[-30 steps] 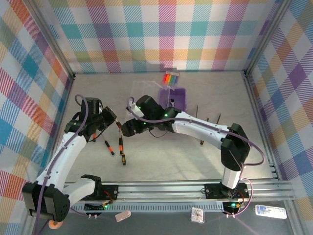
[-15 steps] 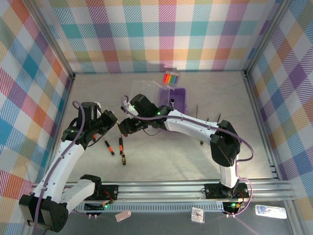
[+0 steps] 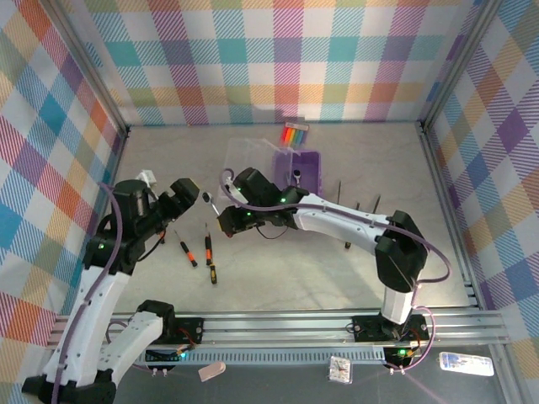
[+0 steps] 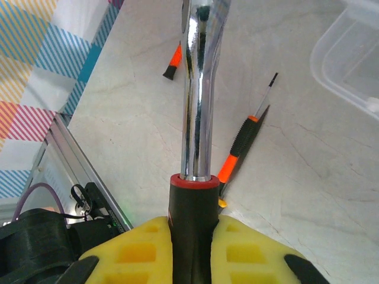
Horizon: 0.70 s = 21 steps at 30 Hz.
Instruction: Pack the tool kit
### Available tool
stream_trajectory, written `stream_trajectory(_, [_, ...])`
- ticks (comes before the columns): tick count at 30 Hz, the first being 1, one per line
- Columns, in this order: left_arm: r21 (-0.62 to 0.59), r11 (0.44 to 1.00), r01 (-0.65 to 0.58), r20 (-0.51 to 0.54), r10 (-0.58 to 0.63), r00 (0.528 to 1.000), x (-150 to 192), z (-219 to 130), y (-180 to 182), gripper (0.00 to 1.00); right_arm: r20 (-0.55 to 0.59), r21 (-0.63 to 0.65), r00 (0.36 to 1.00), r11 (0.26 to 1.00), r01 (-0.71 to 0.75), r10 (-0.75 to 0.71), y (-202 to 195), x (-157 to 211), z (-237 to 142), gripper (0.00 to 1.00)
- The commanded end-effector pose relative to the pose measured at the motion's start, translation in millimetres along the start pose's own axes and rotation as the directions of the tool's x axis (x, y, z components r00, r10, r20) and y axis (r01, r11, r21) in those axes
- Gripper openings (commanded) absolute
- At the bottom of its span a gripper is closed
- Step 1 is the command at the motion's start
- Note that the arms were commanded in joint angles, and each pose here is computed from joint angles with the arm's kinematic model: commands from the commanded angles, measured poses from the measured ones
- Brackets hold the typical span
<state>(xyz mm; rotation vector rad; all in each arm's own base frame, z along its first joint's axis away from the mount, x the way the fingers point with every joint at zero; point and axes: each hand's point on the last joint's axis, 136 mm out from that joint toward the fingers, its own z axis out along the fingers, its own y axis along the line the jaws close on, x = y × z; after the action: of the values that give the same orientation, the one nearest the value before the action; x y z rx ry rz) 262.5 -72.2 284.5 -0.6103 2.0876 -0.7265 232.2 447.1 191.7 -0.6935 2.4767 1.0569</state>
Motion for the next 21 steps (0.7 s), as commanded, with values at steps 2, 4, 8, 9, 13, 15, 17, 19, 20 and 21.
stream_trajectory(2, [-0.049, 0.998, -0.033, -0.015, 0.032, 0.999, 8.2, -6.0, 12.4, 0.94, 0.161, 0.007, 0.987, 1.0, 0.011, -0.012, 6.2, -31.2, -54.7, 0.07])
stream_trajectory(4, [-0.056, 0.998, -0.032, -0.029, 0.03, 0.999, 12.3, -3.0, 16.3, 0.94, 0.196, 0.03, 0.981, 1.0, -0.006, 0.0, -5.5, -35.6, -71.7, 0.07])
stream_trajectory(8, [-0.057, 0.998, -0.035, -0.052, 0.032, 0.998, 18.0, 2.1, 19.5, 0.94, 0.247, 0.094, 0.968, 0.994, -0.062, 0.037, -41.0, -42.9, -103.8, 0.07])
stream_trajectory(9, [-0.055, 0.998, -0.037, -0.056, 0.034, 0.998, 18.9, 2.5, 19.2, 0.94, 0.258, 0.12, 0.965, 0.989, -0.087, 0.053, -56.3, -44.6, -114.4, 0.07])
stream_trajectory(13, [-0.048, 0.998, -0.043, -0.096, 0.038, 0.995, 28.7, 5.7, 22.2, 0.93, 0.297, 0.24, 0.948, 0.952, -0.188, 0.113, -119.6, -48.8, -145.6, 0.08])
stream_trajectory(15, [-0.043, 0.998, -0.041, -0.121, 0.036, 0.992, 36.2, 8.1, 25.3, 0.93, 0.304, 0.301, 0.942, 0.924, -0.237, 0.142, -152.3, -49.2, -153.0, 0.08])
stream_trajectory(17, [-0.048, 0.998, -0.036, -0.142, 0.028, 0.989, 44.0, 9.0, 30.9, 0.93, 0.296, 0.403, 0.944, 0.878, -0.259, 0.143, -182.3, -48.0, -158.0, 0.08])
stream_trajectory(19, [-0.044, 0.998, -0.035, -0.145, 0.028, 0.989, 48.9, 7.2, 35.0, 0.93, 0.289, 0.502, 0.95, 0.827, -0.252, 0.114, -205.9, -49.8, -161.1, 0.08])
stream_trajectory(20, [-0.044, 0.998, -0.035, -0.138, 0.028, 0.99, 49.5, 5.0, 36.7, 0.93, 0.285, 0.516, 0.951, 0.816, -0.26, 0.123, -214.1, -50.3, -159.6, 0.08])
stream_trajectory(21, [-0.048, 0.998, -0.035, -0.131, 0.029, 0.991, 50.0, 3.1, 38.7, 0.93, 0.28, 0.532, 0.951, 0.803, -0.269, 0.133, -223.2, -50.7, -156.3, 0.08])
